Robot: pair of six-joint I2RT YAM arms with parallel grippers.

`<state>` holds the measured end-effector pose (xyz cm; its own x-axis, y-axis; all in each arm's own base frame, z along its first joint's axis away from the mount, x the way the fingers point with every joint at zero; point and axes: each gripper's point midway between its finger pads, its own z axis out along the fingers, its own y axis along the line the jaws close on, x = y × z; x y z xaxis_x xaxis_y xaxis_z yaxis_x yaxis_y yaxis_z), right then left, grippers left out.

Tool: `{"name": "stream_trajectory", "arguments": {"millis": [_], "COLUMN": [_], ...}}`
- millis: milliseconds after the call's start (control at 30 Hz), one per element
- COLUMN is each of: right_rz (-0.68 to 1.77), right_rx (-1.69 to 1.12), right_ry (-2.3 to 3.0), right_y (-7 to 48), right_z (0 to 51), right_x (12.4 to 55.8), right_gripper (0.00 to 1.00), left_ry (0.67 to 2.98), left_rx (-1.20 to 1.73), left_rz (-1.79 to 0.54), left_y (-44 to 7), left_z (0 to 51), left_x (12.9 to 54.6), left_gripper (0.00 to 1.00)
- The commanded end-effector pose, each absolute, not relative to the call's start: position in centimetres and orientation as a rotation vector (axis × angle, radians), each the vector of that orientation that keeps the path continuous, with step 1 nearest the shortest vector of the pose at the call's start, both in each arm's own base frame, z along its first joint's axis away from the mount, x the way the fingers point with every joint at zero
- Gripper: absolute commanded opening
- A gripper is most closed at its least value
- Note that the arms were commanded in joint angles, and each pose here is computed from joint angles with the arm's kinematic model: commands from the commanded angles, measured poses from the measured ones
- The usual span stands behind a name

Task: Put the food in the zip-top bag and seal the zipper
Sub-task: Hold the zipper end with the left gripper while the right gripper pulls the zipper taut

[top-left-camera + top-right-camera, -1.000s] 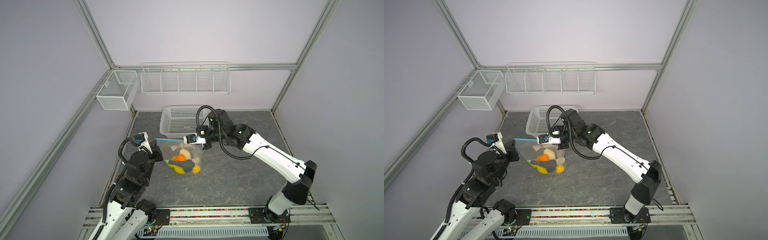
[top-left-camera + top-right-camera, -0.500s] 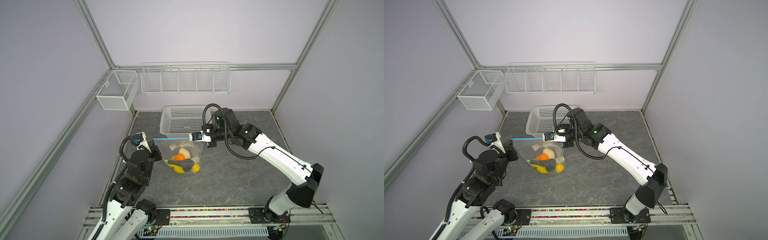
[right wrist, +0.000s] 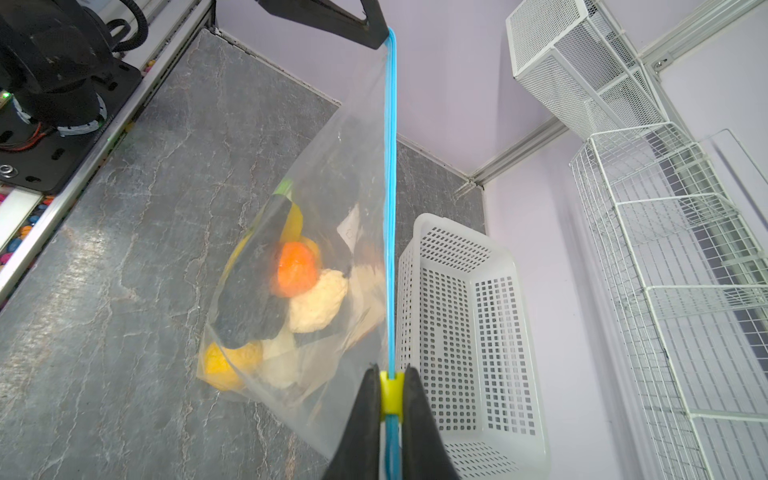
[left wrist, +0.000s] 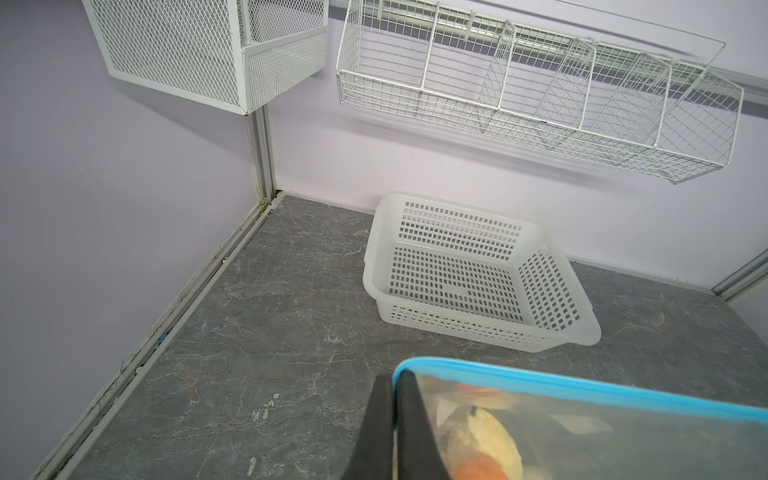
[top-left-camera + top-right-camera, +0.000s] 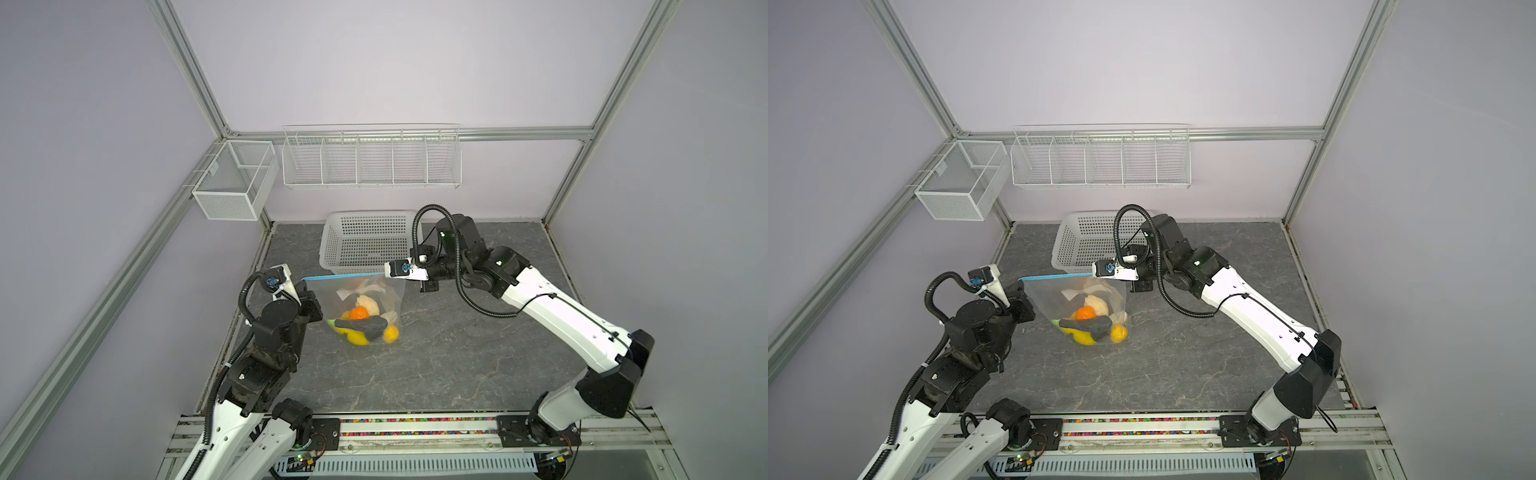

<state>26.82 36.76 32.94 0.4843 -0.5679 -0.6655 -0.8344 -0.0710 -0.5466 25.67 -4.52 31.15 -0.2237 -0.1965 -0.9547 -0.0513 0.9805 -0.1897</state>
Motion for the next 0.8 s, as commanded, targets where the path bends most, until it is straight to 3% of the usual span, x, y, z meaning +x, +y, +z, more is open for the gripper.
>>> {"name": "stream_trajectory", "arguments": {"millis": [0,600,767], "right_rz": [0.308,0.311,0.372], "right_rx": [-1.709,-1.696,-1.723], "right_ry": [1.226,1.236,1.185], "right_y": [34.9,34.9,36.5], "right_z": [34.1,34.0,34.2], "right_x": [26.9,27.0,25.6], "right_gripper": [0.06,0.07,0.24], "left_ry": [1.775,1.790,1.748], "left_rx": [-0.244,-0.134,-0.032], "left_rz": [-0.065,-0.136,-0.241], "left_y": [-2.7,-4.7,-6.7], "left_z": [32.2,32.3,33.6], "left_x": [25.2,25.5,25.3], "left_gripper": [0.00,0.00,0.00]}}
